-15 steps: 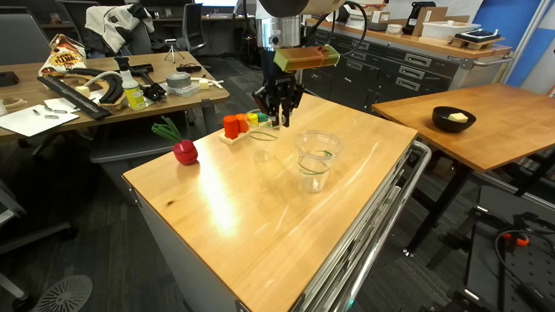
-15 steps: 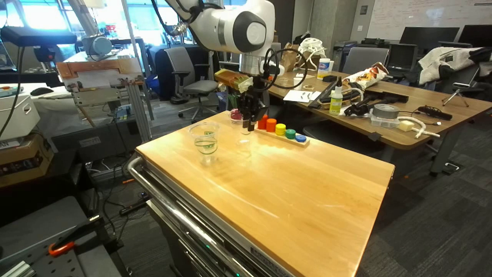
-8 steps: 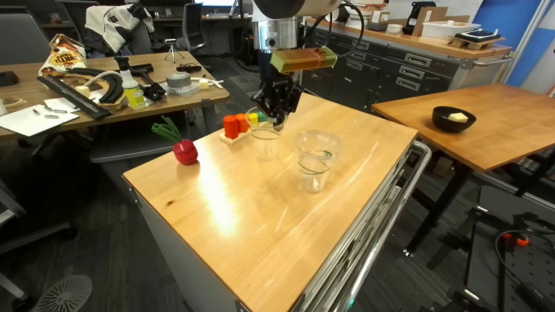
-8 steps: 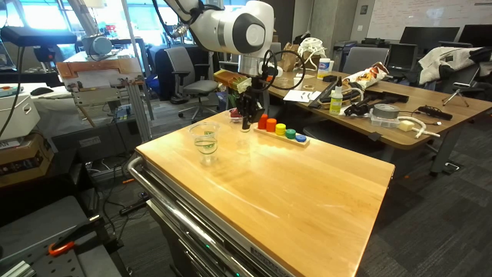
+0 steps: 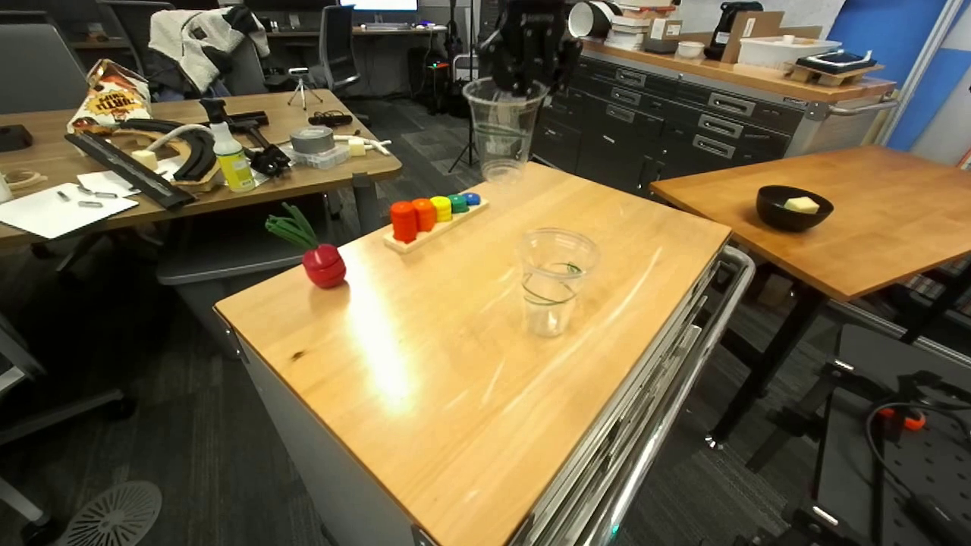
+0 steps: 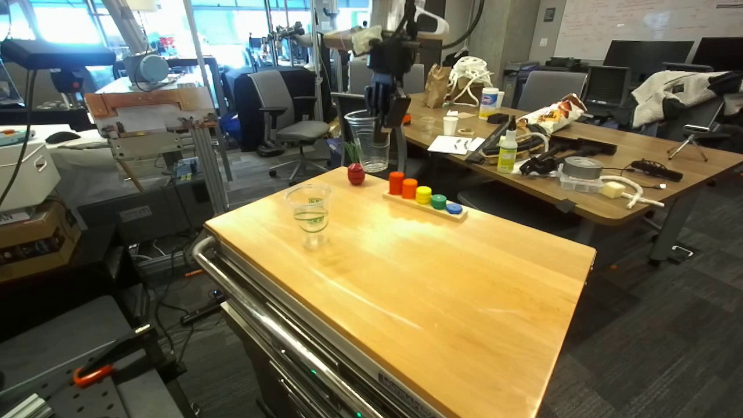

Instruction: Stack the cups

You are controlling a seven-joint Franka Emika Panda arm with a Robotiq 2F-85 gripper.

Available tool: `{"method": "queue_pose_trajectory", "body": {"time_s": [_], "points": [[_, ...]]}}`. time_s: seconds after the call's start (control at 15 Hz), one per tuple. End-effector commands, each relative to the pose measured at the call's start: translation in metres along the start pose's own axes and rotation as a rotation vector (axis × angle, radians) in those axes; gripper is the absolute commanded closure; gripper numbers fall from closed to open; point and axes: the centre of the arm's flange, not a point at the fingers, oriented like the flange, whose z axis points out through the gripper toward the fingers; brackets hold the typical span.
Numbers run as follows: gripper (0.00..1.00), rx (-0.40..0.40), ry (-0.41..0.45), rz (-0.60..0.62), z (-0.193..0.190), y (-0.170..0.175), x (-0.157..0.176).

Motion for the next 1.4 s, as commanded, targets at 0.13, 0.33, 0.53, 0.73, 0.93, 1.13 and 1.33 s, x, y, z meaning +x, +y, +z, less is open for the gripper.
{"method": "queue_pose_trajectory", "body": {"time_s": [0.13, 0.33, 0.53, 0.73, 0.93, 1.13, 1.33], "points": [[0.98, 0.035, -0.044, 0.055, -0.082, 0.062, -0.085], [0.98, 0.047, -0.081, 0.036, -0.082, 0.066, -0.112], [0.98, 0.071, -0.081, -0.017, -0.059, 0.06, -0.132], [0.98, 0.085, -0.045, -0.061, -0.024, 0.047, -0.14], [0.98, 0.091, 0.034, -0.081, 0.009, 0.037, -0.136], [0.98, 0.104, 0.069, -0.1, 0.032, 0.031, -0.135], [0.98, 0.11, 0.066, -0.119, 0.048, 0.026, -0.138]]}}
